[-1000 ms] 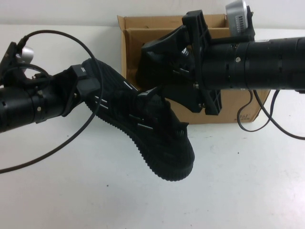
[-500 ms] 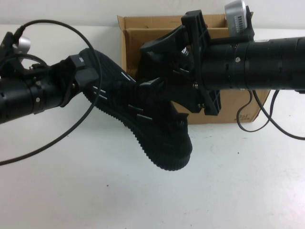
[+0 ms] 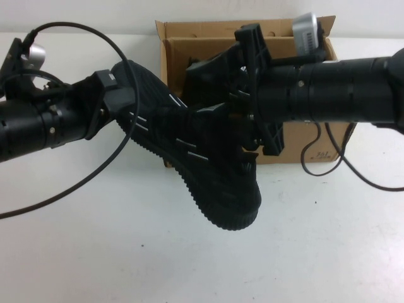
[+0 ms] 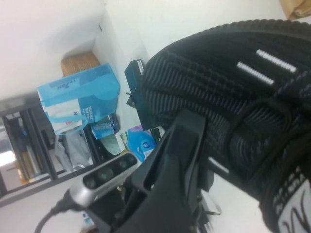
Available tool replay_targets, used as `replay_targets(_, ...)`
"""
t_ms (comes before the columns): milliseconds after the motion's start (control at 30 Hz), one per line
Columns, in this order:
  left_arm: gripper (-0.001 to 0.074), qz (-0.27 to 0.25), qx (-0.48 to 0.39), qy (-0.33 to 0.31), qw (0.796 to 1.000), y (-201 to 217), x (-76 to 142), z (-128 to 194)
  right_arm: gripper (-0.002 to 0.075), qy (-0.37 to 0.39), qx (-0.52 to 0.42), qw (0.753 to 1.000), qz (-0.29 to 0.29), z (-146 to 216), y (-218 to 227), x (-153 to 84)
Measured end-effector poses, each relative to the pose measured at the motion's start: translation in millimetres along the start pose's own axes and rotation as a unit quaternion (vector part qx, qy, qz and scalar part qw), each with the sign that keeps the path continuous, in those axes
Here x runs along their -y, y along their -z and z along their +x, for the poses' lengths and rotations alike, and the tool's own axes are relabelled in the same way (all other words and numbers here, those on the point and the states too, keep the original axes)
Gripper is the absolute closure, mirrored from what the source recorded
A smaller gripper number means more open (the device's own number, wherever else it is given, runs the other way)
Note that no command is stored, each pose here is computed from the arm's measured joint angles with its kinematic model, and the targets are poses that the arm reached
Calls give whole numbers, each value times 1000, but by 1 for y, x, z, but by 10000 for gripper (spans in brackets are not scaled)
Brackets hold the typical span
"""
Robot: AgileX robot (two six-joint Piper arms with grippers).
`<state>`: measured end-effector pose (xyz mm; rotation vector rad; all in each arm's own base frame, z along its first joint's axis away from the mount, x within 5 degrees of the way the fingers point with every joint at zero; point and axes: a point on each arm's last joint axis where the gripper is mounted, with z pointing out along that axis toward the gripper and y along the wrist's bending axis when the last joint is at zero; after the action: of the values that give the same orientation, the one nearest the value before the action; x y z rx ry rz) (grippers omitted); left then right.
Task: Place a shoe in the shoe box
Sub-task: Place the shoe in the shoe box
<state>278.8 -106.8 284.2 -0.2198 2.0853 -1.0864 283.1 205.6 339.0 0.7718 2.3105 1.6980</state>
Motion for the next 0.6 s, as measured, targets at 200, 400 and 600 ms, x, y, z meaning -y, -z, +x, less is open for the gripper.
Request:
replay_targets(200, 575, 0, 0, -3, 1000, 0, 0, 0, 191, -33, -5, 999, 2, -6, -12, 8)
replay_targets(400, 575, 0, 0, -3, 1000, 0, 0, 0, 238, -20, -5, 1000, -5, -7, -15, 8)
replay_targets(600, 575, 1, 1, -1, 1000, 0, 0, 0, 374, 13, -7, 1000, -18, -6, -15, 5)
